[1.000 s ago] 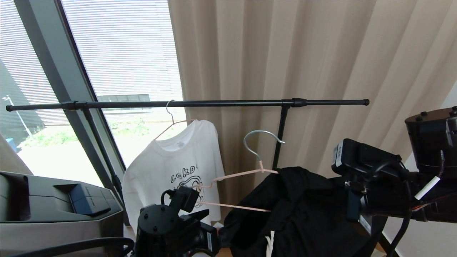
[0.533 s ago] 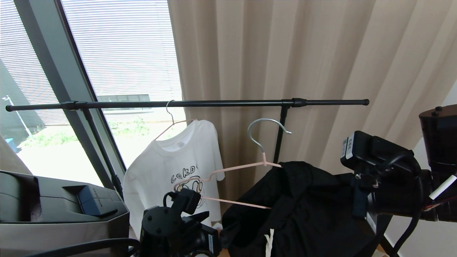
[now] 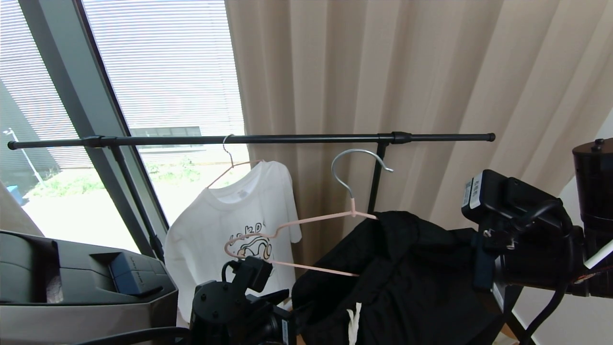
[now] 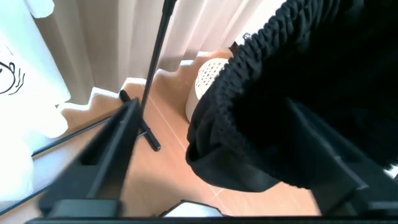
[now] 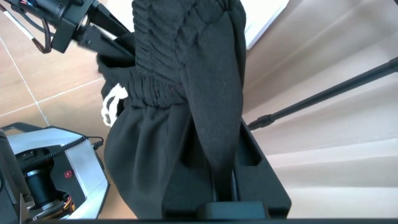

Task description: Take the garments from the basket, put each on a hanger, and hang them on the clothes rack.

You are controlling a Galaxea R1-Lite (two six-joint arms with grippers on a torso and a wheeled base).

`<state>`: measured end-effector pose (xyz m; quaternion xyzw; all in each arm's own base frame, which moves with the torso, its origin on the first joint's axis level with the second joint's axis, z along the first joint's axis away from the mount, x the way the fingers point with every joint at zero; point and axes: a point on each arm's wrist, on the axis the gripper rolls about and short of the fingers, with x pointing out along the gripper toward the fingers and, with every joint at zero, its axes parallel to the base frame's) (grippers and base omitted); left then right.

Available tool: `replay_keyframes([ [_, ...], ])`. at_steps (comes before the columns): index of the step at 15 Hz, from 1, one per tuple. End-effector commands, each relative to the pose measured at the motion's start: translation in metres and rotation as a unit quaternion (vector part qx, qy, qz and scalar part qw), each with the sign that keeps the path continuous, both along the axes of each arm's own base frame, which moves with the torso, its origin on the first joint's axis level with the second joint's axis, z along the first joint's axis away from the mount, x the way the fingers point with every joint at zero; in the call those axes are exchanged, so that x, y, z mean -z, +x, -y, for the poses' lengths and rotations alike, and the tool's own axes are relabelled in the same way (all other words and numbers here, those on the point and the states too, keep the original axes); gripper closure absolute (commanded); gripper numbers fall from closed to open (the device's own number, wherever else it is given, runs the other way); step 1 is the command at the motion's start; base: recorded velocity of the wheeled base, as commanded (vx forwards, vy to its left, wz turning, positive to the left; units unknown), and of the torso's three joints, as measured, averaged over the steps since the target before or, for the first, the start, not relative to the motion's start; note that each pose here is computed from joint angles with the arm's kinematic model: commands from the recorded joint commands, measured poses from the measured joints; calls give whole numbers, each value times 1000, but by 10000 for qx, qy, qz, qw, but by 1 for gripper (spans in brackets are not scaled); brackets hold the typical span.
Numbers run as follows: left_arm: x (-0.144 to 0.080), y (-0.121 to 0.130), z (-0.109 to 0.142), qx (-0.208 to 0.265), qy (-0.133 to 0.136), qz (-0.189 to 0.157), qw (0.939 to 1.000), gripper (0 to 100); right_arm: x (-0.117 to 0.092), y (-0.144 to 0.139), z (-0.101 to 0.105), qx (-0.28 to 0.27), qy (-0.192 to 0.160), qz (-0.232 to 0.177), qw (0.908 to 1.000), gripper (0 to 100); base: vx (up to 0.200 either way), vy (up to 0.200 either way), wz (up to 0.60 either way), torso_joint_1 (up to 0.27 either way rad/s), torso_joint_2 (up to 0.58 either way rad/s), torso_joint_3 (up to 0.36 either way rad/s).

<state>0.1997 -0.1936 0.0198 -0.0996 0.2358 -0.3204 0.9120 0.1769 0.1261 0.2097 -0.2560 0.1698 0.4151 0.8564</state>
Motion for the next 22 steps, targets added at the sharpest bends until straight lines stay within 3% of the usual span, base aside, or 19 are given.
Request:
replay_keyframes([
  [1,-1,1,0,-12,-47,46,10000,100,1,0,0,1,-10,-2,10000,100,0,0,0,0,0,0],
  [12,-7,14,-16,-391,150,411,9983,100,5,7,5,202,-58,-95,9997,100,0,0,0,0,0,0],
  [22,-12,30,-35,-789,163,564,9952,100,15,8,9,301,-194,-248,9990,100,0,0,0,0,0,0],
])
